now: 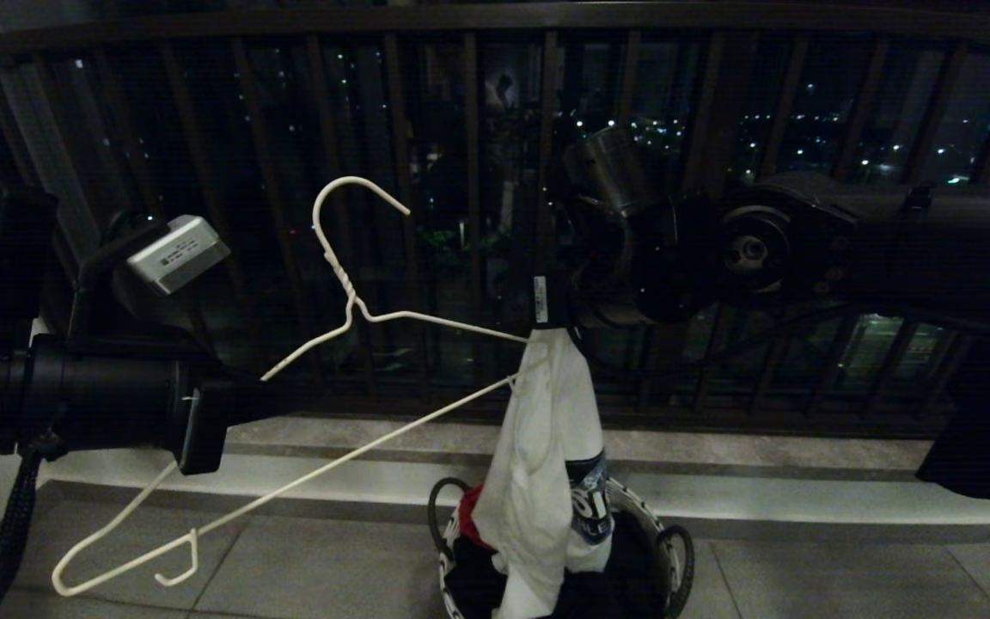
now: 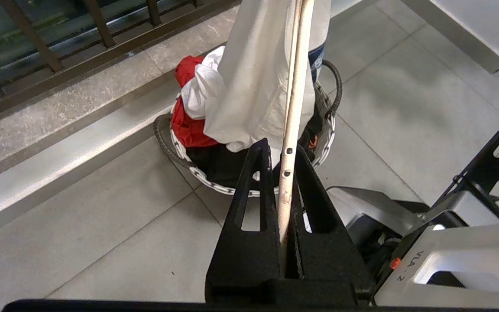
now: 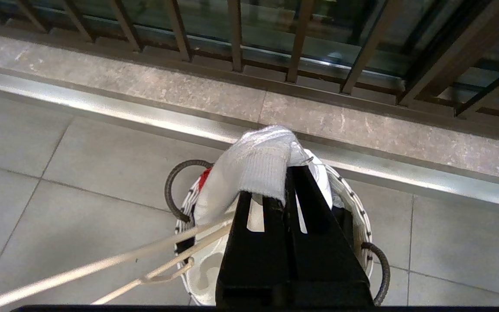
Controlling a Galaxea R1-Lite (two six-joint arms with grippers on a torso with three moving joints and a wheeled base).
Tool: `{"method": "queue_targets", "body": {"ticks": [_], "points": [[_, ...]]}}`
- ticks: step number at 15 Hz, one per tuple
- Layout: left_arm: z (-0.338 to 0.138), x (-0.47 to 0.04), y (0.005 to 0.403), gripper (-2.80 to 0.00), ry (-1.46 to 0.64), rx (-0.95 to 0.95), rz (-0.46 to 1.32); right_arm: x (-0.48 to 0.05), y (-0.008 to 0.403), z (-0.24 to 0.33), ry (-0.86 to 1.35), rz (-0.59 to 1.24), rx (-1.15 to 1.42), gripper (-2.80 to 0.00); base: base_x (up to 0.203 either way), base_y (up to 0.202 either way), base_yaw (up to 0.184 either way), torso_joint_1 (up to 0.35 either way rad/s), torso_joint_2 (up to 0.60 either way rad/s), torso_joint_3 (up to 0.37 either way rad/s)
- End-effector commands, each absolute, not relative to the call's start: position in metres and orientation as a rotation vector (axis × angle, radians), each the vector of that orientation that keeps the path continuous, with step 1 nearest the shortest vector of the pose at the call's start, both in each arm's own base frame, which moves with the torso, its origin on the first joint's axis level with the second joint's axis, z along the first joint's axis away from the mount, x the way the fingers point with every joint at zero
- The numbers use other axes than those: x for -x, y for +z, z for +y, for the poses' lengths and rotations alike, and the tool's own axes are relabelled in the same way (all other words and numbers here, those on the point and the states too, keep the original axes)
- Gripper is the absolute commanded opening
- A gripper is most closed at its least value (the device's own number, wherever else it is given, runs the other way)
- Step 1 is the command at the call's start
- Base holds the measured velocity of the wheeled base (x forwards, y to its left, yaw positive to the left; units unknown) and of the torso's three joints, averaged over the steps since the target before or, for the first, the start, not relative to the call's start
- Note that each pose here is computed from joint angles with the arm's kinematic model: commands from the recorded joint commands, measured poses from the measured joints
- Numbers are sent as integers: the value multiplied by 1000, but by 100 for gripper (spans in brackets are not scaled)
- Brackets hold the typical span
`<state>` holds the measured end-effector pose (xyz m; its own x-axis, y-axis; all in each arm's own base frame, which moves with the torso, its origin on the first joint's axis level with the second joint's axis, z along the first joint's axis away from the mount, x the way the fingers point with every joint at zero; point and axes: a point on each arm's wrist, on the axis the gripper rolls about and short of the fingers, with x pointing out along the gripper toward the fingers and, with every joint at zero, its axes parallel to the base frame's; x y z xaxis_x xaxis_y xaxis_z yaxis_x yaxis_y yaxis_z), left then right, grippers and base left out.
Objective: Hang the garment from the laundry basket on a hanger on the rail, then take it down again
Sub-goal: Hang the clothes on the clothes rack
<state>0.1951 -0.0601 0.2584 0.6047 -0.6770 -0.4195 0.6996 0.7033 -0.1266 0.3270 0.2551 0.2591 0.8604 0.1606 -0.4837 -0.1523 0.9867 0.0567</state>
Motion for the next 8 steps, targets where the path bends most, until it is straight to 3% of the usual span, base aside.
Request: {"method": "queue_targets", "body": {"ticks": [1, 8], "points": [[-61, -197, 260, -280, -801, -49, 462, -327, 258, 255, 162, 512, -16, -280, 0, 0, 0, 0, 0, 0], [-74, -204, 256, -280, -831, -21, 504, -317, 259, 267, 195, 512, -18, -280, 0, 0, 0, 0, 0, 0]]}}
